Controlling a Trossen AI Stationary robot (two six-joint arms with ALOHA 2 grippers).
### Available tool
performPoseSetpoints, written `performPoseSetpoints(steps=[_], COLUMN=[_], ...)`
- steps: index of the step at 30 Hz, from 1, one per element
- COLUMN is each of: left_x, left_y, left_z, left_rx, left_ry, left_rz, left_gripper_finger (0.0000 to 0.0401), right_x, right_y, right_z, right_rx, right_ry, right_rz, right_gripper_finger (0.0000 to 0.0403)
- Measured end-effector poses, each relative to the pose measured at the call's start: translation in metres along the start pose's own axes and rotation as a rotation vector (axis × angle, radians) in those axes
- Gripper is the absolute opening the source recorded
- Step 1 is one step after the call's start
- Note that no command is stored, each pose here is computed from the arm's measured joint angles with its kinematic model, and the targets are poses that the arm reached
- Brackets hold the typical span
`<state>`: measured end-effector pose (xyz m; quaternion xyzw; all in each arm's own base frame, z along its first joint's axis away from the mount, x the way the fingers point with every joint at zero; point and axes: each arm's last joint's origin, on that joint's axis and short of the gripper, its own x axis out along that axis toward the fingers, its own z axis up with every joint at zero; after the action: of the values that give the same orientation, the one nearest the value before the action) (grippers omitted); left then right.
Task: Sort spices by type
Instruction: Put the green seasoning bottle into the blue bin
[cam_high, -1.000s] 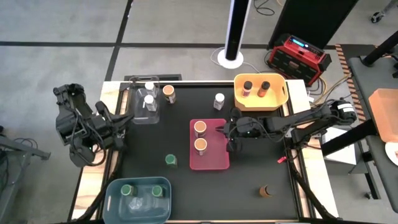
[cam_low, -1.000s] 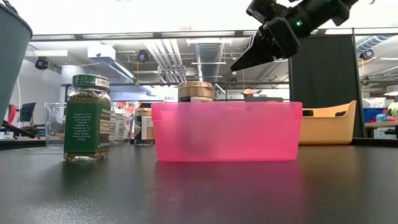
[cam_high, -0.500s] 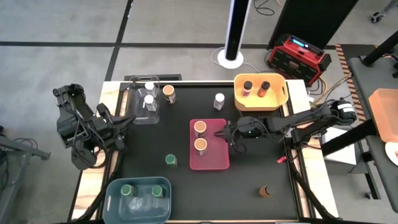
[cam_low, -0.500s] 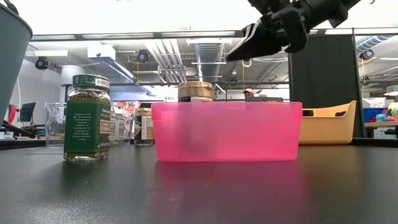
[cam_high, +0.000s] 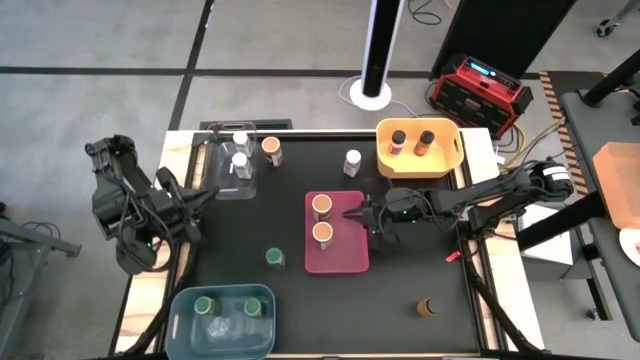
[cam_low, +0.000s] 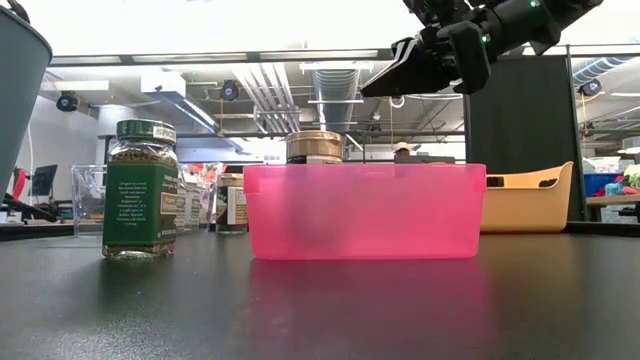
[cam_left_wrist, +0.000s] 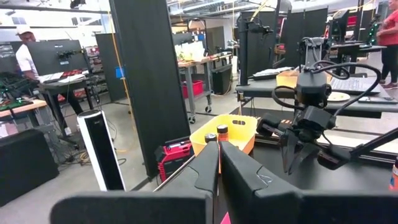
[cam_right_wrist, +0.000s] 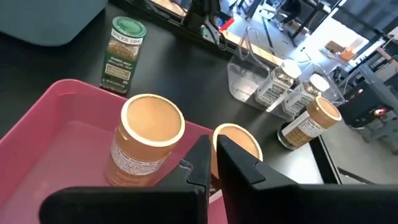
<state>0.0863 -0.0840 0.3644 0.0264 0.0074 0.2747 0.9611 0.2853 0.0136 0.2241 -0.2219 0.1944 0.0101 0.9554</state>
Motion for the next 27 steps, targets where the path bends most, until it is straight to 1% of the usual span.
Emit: performPoseSetpoints(steps=[8, 12, 19, 24, 27], left_x=[0.000, 0.000, 0.000, 0.000, 0.001], left_y=[-0.009, -0.013, -0.017, -0.019, -0.022], left_z=[-0.002, -0.002, -0.003, -0.003, -0.004], left_rx=[0.017, 0.012, 0.007, 0.009, -0.042], left_ry=[0.000, 0.000, 0.000, 0.000, 0.028], left_rz=[0.000, 0.000, 0.000, 0.000, -0.021], left_gripper_finger=[0.0000, 0.0000, 0.0000, 0.0000, 0.0000], right_x=[0.000, 0.000, 0.000, -0.001, -0.005], right_y=[0.002, 0.005, 0.005, 0.004, 0.002], right_z=[0.001, 0.001, 0.001, 0.002, 0.005], right_rx=[-0.003, -0.006, -0.002, 0.037, 0.084], right_ry=[-0.006, -0.012, -0.018, -0.009, -0.023], right_rz=[0.011, 0.032, 0.030, 0.002, -0.014], right_gripper_finger=[0.0017, 0.0017, 0.0017, 0.0017, 0.0017])
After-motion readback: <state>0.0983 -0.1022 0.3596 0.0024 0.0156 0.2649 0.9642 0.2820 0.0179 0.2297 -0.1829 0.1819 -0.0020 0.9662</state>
